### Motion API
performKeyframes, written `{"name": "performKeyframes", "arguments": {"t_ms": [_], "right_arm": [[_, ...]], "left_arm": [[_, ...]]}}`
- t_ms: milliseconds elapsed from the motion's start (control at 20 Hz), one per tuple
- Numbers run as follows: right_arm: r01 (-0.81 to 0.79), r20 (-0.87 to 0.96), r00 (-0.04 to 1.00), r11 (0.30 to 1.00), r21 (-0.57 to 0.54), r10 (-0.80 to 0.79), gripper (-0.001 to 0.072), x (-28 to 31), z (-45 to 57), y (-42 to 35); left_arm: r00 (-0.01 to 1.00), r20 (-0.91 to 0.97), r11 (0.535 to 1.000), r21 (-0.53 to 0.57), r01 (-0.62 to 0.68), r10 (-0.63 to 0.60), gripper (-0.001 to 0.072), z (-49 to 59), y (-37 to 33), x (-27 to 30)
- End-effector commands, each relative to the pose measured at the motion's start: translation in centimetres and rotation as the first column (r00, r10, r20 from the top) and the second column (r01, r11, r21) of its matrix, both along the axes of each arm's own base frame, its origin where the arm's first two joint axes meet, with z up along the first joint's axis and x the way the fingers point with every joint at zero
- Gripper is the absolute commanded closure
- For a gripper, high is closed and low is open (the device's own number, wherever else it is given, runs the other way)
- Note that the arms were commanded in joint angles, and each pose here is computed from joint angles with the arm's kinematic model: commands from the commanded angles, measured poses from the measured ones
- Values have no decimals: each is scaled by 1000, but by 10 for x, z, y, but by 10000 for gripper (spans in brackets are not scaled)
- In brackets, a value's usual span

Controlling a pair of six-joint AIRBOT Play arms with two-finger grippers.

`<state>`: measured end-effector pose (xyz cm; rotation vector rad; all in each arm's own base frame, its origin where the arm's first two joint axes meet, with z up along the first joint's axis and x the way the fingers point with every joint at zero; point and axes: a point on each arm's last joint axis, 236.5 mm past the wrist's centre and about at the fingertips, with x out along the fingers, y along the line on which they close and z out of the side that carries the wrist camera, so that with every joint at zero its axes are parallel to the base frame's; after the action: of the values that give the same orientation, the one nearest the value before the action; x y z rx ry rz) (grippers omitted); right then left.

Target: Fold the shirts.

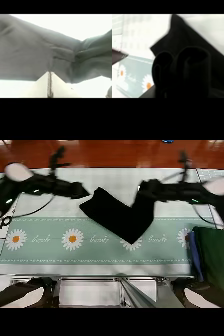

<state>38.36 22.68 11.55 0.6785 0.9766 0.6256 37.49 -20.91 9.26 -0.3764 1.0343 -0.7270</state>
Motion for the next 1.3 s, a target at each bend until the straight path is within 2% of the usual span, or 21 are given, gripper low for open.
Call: {"name": "performKeyframes", "arguments": {"t_ms": [0, 200, 500, 550, 600, 650, 800, 900, 1000, 1100, 1150, 1250], "right_arm": [[-105, -47, 993, 994, 19, 106, 686, 42, -42, 89], [-162, -114, 980, 986, 43, 166, 686, 73, -83, 148], [-168, -160, 970, 981, 100, 183, 683, 87, -107, 181], [-171, -160, 969, 980, 101, 186, 616, 86, -107, 183], [-174, -164, 968, 979, 110, 191, 401, 84, -106, 185], [-185, -174, 963, 975, 124, 205, 292, 80, -104, 187], [-262, -222, 930, 953, 153, 292, 298, 60, -89, 176], [-322, -225, 911, 937, 133, 345, 300, 49, -66, 145], [-342, -201, 920, 940, 12, 337, 302, 46, -35, 91], [-261, -169, 960, 930, -259, 223, 303, 44, -11, 7], [-184, -150, 980, 894, -408, 133, 303, 40, -3, -40], [34, -101, 985, 741, -671, -137, 302, 15, 3, -145]], "left_arm": [[990, 17, 990, 11, -144, 143, 692, -6, 62, -31], [978, -12, 978, 21, -208, 209, 692, -26, 86, -49], [971, -23, 971, 29, -236, 237, 692, -41, 89, -48], [968, -22, 968, 31, -251, 251, 692, -44, 91, -46], [965, -25, 965, 33, -259, 260, 692, -48, 92, -46], [964, -33, 964, 36, -263, 264, 692, -53, 93, -48], [958, -26, 958, 36, -283, 284, 692, -51, 100, -44], [944, 14, 943, 27, -331, 331, 692, -34, 118, -31], [922, 63, 923, 14, -384, 383, 692, -7, 143, -17], [896, 113, 901, 6, -434, 430, 692, 21, 171, -9], [877, 140, 886, 2, -464, 459, 692, 33, 185, -7], [848, 171, 861, -9, -508, 502, 692, 45, 201, -9]]}}
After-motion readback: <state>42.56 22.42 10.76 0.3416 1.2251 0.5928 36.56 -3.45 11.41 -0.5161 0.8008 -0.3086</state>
